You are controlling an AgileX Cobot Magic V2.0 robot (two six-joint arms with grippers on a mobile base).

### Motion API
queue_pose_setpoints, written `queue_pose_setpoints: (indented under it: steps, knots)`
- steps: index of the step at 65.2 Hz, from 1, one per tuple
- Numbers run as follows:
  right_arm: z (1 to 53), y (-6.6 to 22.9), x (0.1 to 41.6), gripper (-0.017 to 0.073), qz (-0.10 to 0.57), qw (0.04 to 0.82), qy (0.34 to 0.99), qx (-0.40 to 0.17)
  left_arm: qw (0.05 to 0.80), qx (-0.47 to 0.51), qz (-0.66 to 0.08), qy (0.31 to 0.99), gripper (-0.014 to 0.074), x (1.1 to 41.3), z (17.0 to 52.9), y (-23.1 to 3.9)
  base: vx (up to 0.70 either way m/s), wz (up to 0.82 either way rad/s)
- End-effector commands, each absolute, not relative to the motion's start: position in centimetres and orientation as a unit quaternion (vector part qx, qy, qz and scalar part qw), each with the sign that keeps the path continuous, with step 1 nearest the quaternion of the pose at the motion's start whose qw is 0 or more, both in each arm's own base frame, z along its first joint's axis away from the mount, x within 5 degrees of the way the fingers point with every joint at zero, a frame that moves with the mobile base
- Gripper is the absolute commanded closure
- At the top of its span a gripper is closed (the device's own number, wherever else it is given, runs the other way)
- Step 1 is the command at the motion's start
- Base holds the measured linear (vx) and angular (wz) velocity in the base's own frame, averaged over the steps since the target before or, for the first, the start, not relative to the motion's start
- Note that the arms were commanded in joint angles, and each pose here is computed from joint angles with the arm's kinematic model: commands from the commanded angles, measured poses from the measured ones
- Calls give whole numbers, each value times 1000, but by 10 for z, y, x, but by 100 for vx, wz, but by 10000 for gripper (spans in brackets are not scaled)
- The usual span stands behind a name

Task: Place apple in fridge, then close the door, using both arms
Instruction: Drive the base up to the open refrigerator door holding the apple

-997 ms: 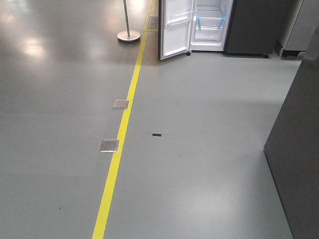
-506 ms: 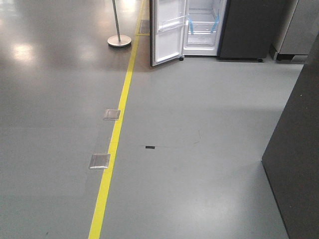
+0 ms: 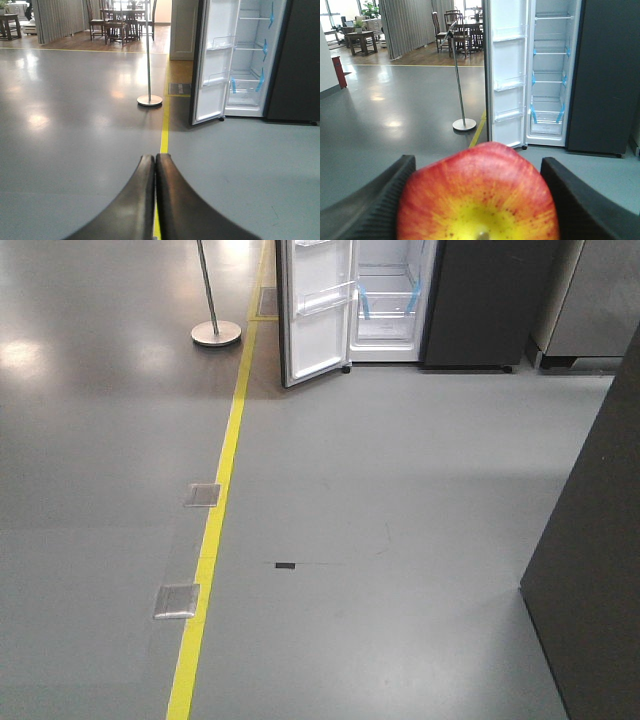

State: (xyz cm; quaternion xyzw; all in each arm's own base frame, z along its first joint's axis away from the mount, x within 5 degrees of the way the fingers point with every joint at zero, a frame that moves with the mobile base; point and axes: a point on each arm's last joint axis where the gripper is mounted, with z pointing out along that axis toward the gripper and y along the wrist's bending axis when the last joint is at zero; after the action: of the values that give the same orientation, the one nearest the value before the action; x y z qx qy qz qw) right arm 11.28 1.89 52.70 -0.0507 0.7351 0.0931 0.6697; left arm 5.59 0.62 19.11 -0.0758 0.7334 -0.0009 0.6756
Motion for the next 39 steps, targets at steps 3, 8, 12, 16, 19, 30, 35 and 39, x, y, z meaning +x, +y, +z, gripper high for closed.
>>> queue_pose_setpoints:
  steps: [3, 8, 12, 16, 19, 30, 35, 39]
  knots:
    - [541, 18, 109, 429, 93, 708, 698, -46, 711, -71, -10, 699, 600, 54, 204, 5, 26, -2]
    - [541, 18, 109, 429, 93, 708, 698, -46, 711, -71, -10, 699, 600, 54, 204, 5, 26, 0]
    - [541, 18, 109, 429, 93, 708, 698, -46, 711, -71, -10, 699, 600, 54, 204, 5, 25, 0]
    - [541, 18, 109, 429, 93, 708, 698, -46, 711, -71, -10, 699, 600, 54, 204, 5, 25, 2]
    - [541, 18, 109, 429, 94, 708, 698, -46, 711, -71, -10, 699, 600, 54, 204, 5, 26, 4]
    - [541, 18, 109, 429, 94, 707, 699, -46, 711, -71, -10, 699, 600, 54, 204, 5, 26, 6]
    - [541, 18, 109, 429, 94, 707, 699, -46, 711, -71, -10, 699, 600, 54, 204, 5, 26, 8]
    - [541, 18, 109, 429, 94, 707, 699, -46, 711, -71, -10, 699, 600, 54, 204, 5, 26, 7]
